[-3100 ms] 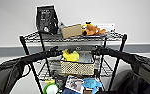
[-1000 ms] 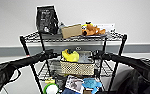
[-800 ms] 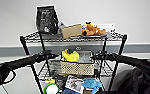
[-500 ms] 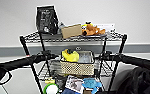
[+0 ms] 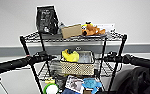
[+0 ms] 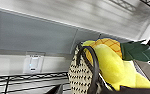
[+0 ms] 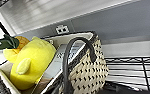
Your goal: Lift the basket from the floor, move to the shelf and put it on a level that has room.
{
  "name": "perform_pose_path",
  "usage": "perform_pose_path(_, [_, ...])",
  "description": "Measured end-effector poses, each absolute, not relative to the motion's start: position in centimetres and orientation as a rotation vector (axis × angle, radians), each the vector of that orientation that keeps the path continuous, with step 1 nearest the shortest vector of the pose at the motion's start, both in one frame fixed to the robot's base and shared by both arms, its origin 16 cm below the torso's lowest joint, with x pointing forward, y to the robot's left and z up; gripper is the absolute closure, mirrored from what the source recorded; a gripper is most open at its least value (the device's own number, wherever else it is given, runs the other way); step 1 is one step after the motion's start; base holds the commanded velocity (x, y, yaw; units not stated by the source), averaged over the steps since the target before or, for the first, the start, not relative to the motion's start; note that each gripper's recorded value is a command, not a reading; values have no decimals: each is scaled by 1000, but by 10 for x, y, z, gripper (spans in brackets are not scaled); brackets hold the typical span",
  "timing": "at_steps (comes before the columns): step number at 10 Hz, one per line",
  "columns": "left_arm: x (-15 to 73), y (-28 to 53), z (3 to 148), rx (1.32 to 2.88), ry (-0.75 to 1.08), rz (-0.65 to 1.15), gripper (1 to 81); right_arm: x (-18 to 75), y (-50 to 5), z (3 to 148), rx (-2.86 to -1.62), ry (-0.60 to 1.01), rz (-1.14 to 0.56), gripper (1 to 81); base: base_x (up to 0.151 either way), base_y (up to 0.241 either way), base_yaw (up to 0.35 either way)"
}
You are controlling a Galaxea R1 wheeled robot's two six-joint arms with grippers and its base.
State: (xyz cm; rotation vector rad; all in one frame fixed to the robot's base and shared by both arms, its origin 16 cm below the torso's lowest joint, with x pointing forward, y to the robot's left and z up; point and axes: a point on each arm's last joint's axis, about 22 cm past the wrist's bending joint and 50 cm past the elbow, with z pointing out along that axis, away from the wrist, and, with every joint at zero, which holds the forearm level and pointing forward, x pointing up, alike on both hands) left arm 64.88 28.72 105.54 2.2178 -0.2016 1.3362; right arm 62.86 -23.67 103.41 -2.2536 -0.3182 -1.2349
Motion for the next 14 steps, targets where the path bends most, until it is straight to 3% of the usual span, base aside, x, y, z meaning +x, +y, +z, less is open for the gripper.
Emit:
perform_pose_path(9, [522,308,1047,2188,-220,1175,10,515,-278,1055,-2195,-246,-1104,10,0,0,0])
perform_pose_path(14, [449,319,1039,2187,-156,1074,10,457,-314,1052,-2266,-129,-987,10,0,0,0])
